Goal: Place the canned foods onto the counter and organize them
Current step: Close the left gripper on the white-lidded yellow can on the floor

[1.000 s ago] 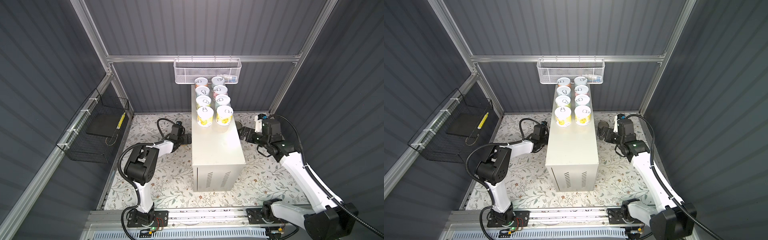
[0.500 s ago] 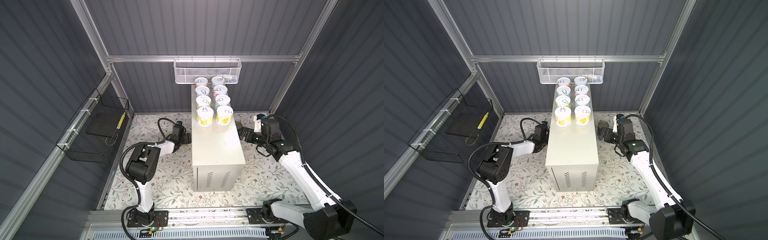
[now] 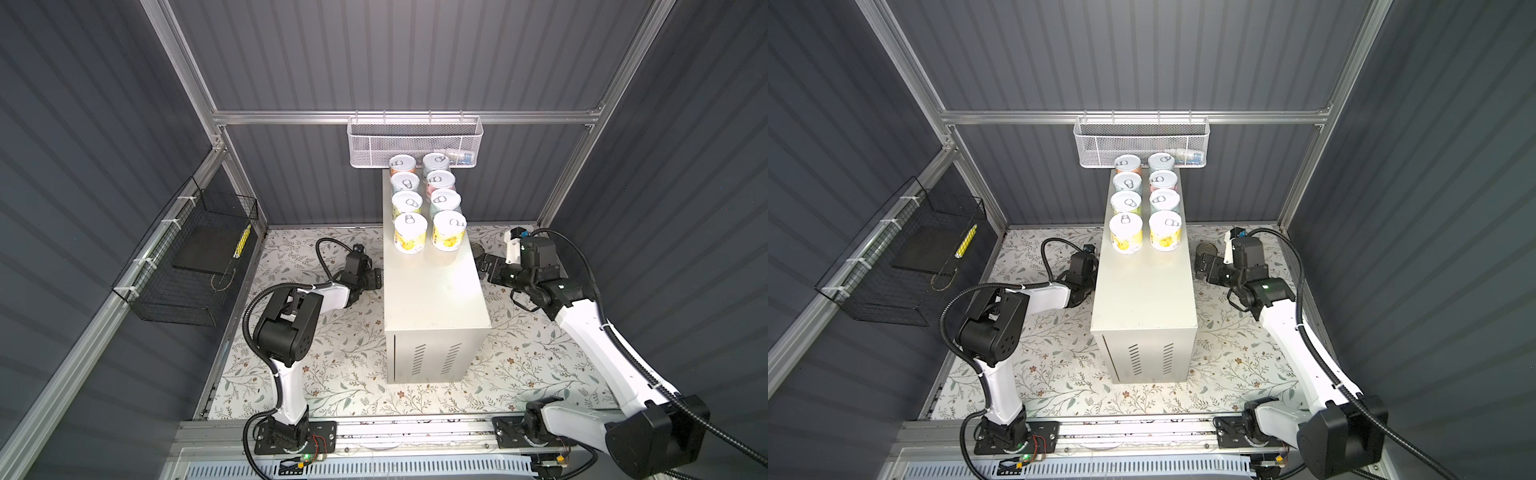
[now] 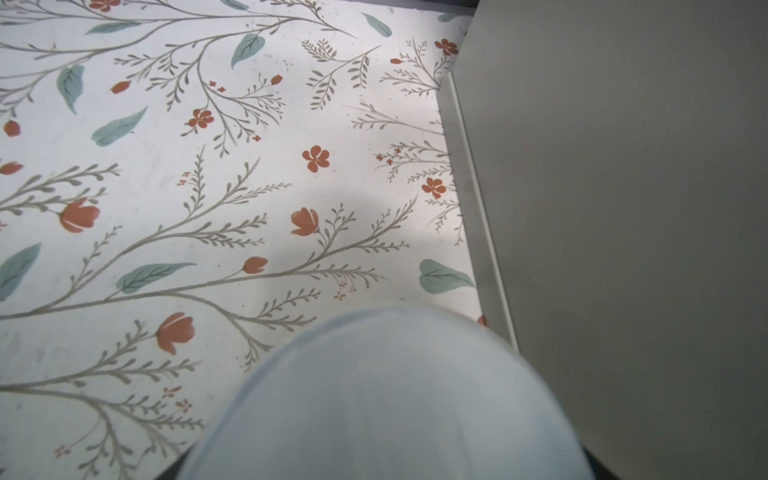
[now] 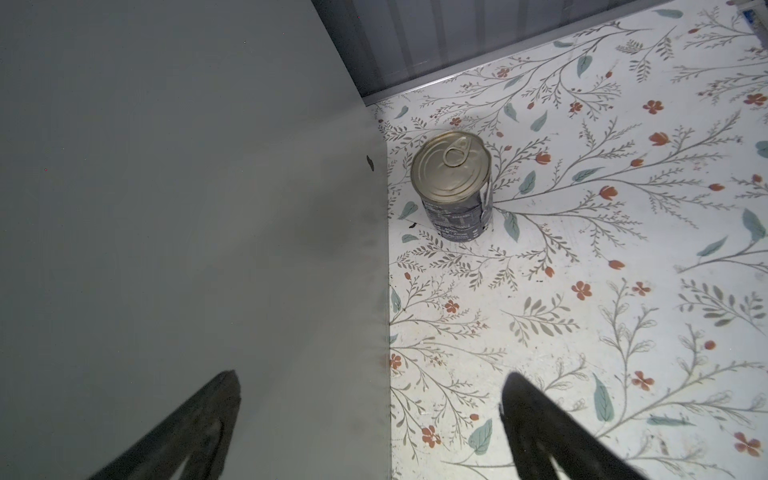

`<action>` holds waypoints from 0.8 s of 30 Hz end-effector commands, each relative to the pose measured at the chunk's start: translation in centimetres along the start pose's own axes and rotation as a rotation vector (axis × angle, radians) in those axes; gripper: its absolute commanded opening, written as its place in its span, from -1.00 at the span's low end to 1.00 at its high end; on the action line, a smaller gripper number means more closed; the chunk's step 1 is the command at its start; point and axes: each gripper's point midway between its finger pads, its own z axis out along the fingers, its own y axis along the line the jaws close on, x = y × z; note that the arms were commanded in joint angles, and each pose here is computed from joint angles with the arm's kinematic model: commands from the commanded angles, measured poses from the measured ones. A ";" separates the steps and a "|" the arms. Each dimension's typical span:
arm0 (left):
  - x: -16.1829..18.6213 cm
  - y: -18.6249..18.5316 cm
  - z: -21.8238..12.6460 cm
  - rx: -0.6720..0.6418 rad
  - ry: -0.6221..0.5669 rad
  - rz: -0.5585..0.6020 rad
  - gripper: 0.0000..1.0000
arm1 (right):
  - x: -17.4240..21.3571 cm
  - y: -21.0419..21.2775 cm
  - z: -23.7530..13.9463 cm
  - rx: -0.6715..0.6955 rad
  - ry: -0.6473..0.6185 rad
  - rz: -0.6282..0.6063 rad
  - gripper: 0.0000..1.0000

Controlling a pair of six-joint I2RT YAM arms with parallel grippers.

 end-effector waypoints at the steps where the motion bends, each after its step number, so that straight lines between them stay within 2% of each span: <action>1: 1.9 0.5 0.6 -0.017 0.043 0.007 0.42 | -0.5 0.3 0.0 -0.012 -0.011 -0.002 0.98; 2: 2.1 0.5 0.7 -0.014 0.049 0.010 0.17 | -0.5 0.2 0.1 -0.010 -0.011 -0.001 0.98; 4: 2.1 0.5 0.5 -0.017 0.056 0.020 -1.00 | -0.5 0.3 0.0 -0.013 -0.013 -0.001 0.98; 8: 1.6 0.6 -1.1 -0.025 0.067 0.037 -1.00 | -0.2 0.2 -0.1 -0.015 -0.017 0.002 0.98; 15: -0.1 -0.2 -7.5 0.028 0.097 0.077 -1.00 | 0.6 -0.6 -0.5 0.004 -0.030 -0.005 0.98; 22: -2.3 0.5 -16.4 0.001 0.126 0.115 -1.00 | 2.3 -1.4 -0.2 0.020 -0.003 -0.005 0.98; 24: -3.6 0.5 -19.2 -0.002 0.117 0.126 -1.00 | 1.4 -1.0 -1.1 0.002 -0.054 -0.010 0.98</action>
